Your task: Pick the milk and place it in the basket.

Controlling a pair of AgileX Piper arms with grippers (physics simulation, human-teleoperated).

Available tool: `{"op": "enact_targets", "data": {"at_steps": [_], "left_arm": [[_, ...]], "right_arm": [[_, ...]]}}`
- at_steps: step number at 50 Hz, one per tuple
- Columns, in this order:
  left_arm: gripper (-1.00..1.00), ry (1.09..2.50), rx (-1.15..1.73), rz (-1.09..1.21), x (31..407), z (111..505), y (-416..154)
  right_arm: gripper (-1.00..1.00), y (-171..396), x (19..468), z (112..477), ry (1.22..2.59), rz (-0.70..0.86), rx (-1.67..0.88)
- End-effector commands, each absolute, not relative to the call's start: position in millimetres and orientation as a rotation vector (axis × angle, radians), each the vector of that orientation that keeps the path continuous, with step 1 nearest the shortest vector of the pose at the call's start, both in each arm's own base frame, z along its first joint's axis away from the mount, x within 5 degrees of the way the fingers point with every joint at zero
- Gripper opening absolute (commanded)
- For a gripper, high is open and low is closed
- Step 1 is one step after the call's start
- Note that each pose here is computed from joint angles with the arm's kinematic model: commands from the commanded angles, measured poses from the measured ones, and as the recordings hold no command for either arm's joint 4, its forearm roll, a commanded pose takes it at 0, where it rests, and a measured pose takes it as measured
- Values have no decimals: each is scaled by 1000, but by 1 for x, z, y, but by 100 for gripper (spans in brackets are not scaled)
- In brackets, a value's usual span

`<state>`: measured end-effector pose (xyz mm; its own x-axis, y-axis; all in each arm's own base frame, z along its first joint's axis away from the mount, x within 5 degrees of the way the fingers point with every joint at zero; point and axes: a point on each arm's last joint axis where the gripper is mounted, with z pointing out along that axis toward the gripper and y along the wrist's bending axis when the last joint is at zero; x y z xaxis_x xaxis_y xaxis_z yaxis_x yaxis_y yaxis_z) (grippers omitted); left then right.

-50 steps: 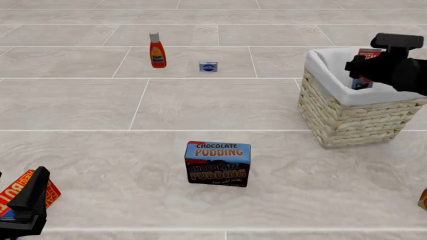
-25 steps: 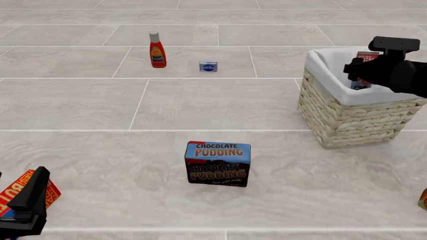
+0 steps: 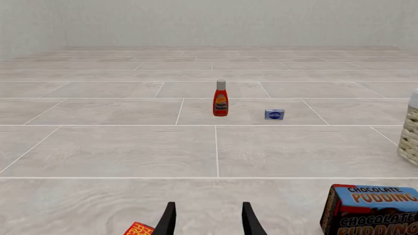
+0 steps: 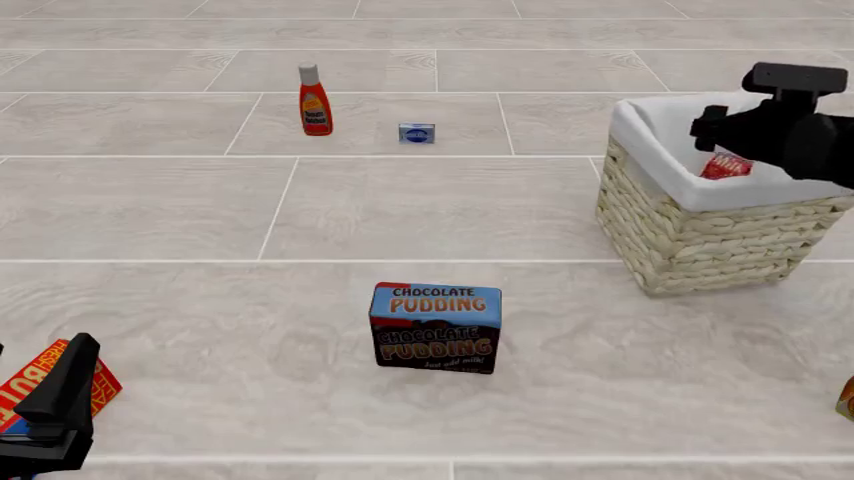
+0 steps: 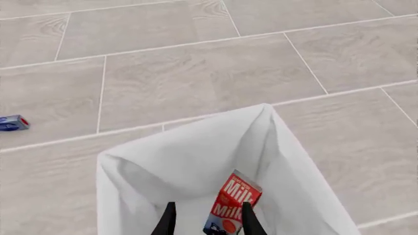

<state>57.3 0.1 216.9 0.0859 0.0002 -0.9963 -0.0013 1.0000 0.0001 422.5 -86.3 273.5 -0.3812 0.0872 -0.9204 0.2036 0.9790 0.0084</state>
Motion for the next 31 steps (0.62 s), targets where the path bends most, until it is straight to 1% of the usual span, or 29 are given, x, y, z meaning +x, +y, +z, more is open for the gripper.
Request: {"op": "enact_targets", "data": {"at_steps": [1, 12, 31], "left_arm": [[100, 1485, -1, 1, 57, 217, 0], [100, 1485, -1, 1, 57, 217, 0], [100, 1485, -1, 1, 57, 217, 0]], "right_arm": [[100, -85, 421, 277, 1957, -125, 206], [100, -83, 415, 287, 1940, -128, 195], [100, -70, 385, 323, 1871, -129, 161]]}}
